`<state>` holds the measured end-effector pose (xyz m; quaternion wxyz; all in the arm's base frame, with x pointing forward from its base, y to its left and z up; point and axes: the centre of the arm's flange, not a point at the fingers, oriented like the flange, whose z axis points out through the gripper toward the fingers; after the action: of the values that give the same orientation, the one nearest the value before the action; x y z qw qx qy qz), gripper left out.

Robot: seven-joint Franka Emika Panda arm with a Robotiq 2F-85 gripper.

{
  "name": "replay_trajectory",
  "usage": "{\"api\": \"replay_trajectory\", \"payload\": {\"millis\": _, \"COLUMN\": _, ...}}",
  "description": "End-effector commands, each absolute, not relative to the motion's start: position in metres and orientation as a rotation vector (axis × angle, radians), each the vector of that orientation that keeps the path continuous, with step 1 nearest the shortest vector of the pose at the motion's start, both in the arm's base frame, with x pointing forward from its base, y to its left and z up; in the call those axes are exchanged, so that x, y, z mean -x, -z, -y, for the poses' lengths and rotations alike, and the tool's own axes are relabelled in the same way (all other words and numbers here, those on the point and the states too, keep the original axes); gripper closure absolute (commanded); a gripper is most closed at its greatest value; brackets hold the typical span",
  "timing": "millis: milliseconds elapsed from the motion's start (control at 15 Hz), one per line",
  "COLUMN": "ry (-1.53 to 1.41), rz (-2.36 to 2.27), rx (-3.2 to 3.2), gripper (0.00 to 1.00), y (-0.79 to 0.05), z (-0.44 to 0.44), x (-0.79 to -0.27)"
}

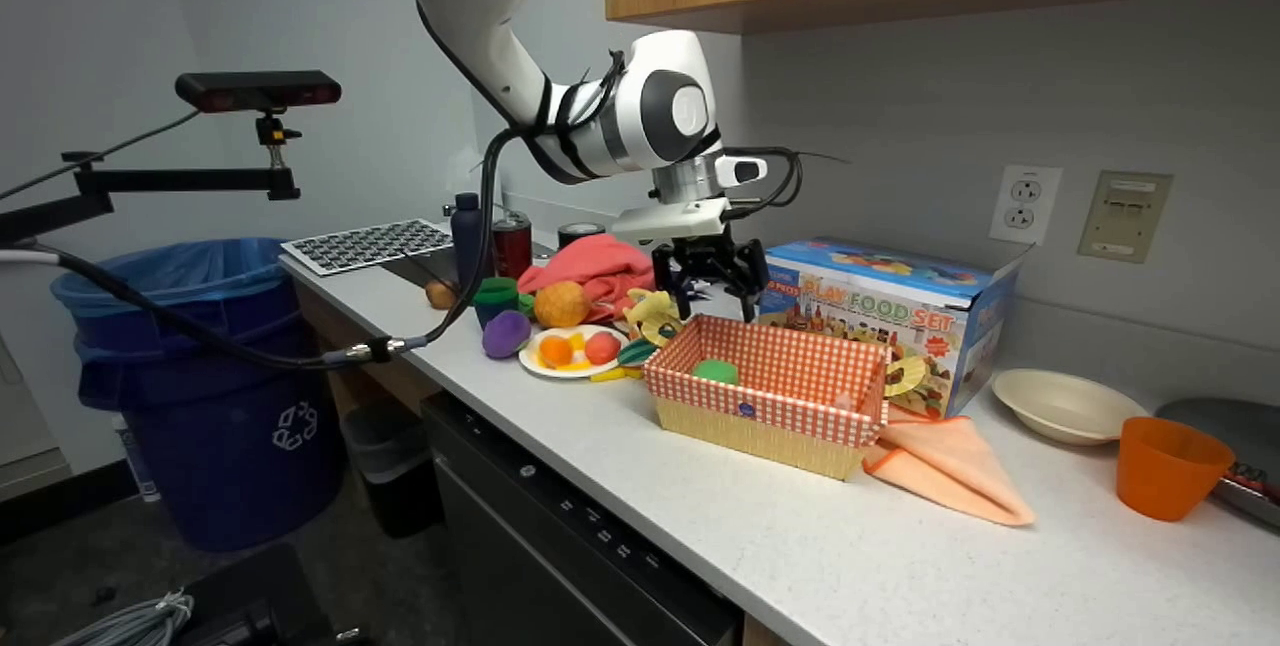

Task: Remove the green plushy from the box and put it on the counter

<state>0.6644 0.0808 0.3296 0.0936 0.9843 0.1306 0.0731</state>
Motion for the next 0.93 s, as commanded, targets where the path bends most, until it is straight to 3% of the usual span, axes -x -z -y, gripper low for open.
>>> {"api": "replay_trajectory", "payload": {"millis": 0, "ry": -0.246, "rz": -0.323, "rx": -2.92, "gripper": 0.0, "y": -0.324, "z": -0.072, "x": -0.657}}
{"api": "replay_trajectory", "payload": {"millis": 867, "ry": -0.154, "rz": -0.238, "rx": -2.932, "gripper": 0.0, "y": -0.311, "z": -0.064, "x": -0.649}}
